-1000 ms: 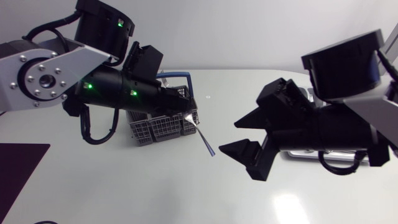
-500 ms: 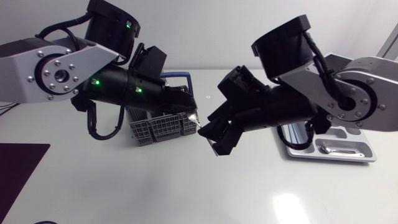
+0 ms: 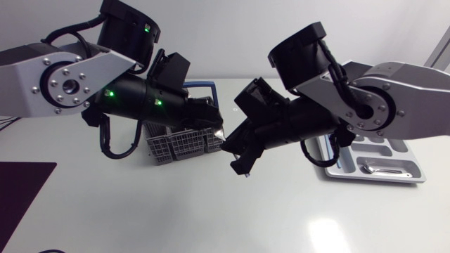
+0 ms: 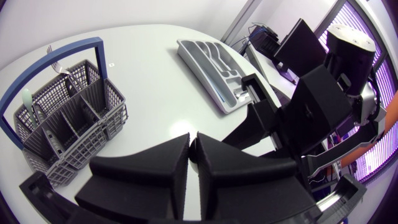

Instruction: Unload the cutlery basket into the drawer organizer.

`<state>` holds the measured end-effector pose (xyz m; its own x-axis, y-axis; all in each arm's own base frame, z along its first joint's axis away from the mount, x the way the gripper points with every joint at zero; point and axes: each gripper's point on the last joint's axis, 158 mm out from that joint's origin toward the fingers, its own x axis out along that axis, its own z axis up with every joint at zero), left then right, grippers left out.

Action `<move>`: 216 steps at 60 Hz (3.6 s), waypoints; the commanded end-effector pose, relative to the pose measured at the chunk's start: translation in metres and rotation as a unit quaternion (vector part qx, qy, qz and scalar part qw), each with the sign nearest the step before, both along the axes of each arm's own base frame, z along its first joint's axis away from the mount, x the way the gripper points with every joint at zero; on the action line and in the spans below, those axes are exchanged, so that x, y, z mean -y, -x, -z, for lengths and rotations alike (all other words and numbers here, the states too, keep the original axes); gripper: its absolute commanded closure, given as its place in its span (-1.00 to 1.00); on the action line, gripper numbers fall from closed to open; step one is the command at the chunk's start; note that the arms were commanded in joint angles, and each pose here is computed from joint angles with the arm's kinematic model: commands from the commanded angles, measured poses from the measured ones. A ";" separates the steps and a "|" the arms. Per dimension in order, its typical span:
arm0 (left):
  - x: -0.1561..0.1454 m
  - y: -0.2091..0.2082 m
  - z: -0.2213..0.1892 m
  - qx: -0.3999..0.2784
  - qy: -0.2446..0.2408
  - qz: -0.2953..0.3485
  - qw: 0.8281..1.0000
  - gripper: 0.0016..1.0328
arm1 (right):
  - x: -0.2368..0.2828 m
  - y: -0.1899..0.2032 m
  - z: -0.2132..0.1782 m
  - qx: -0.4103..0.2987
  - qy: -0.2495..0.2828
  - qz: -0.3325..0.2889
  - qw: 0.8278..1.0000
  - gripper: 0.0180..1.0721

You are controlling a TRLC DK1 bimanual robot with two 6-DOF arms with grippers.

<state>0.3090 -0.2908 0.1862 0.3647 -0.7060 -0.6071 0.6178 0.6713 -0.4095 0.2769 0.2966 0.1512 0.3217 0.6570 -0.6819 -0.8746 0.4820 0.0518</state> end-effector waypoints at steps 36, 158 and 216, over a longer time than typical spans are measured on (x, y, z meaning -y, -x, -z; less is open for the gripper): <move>-0.010 -0.008 -0.045 0.043 0.040 -0.019 0.998 -0.40 | 0.020 0.028 0.030 -0.026 0.035 -0.022 0.999 0.89; -0.231 -0.058 0.027 0.142 -0.183 -0.224 0.947 -0.50 | 0.488 -0.064 0.181 0.040 0.340 0.006 0.940 -0.10; -0.290 -0.186 0.106 0.059 -0.119 -0.266 0.955 -0.55 | 0.064 -0.100 0.039 0.075 0.095 0.009 0.993 -0.37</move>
<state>0.4813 -0.0112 0.0877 0.7093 -0.2459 -0.6606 0.2190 0.9677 -0.1250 0.3705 0.2139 0.1231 0.4576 0.5079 -0.7298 -0.8629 0.4516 -0.2267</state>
